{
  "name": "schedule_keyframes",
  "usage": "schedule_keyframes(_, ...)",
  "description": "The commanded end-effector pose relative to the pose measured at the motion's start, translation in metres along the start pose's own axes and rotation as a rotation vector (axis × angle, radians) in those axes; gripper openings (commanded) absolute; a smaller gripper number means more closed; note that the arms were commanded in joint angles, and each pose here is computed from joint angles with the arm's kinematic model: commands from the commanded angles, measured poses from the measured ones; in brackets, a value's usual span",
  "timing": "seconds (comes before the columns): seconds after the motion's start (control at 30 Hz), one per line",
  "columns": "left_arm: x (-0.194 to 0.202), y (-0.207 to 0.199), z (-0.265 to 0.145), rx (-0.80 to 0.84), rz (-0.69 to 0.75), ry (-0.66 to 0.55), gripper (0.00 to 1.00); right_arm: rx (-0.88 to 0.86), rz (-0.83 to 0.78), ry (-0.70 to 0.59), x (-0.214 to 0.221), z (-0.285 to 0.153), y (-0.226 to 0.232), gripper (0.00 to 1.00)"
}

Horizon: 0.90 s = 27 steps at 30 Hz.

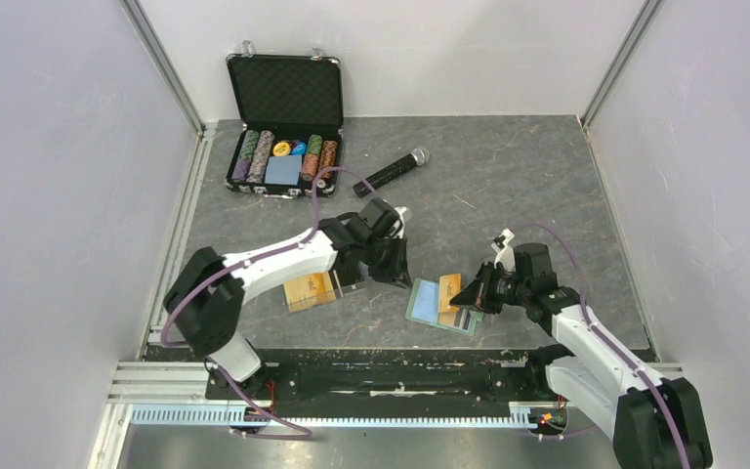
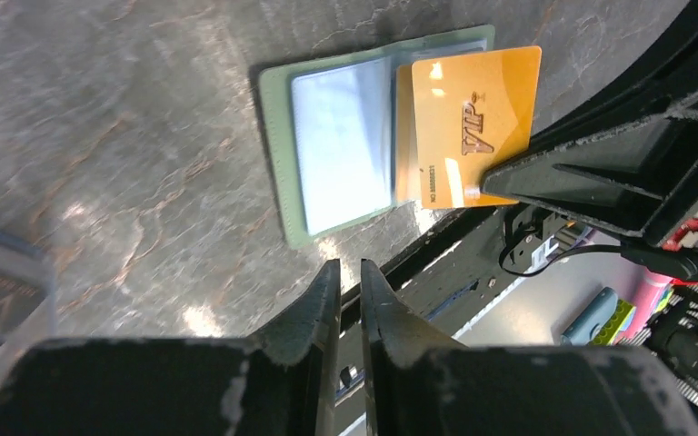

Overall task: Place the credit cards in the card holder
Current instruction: Insert the credit card into the card holder.

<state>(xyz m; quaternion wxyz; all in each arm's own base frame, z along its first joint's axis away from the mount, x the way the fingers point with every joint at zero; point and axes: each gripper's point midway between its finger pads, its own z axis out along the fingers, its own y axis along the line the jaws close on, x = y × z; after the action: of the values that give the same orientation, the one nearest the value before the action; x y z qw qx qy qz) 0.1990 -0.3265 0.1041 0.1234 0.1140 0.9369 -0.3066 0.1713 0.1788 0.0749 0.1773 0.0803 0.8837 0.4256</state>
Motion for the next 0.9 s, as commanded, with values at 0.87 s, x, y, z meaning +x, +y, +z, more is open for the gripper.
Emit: schedule_keyframes(0.87,0.04,0.02,0.076,-0.136,0.016,0.196,0.09,0.051,-0.009,0.13,0.039,-0.002,-0.037,0.0)
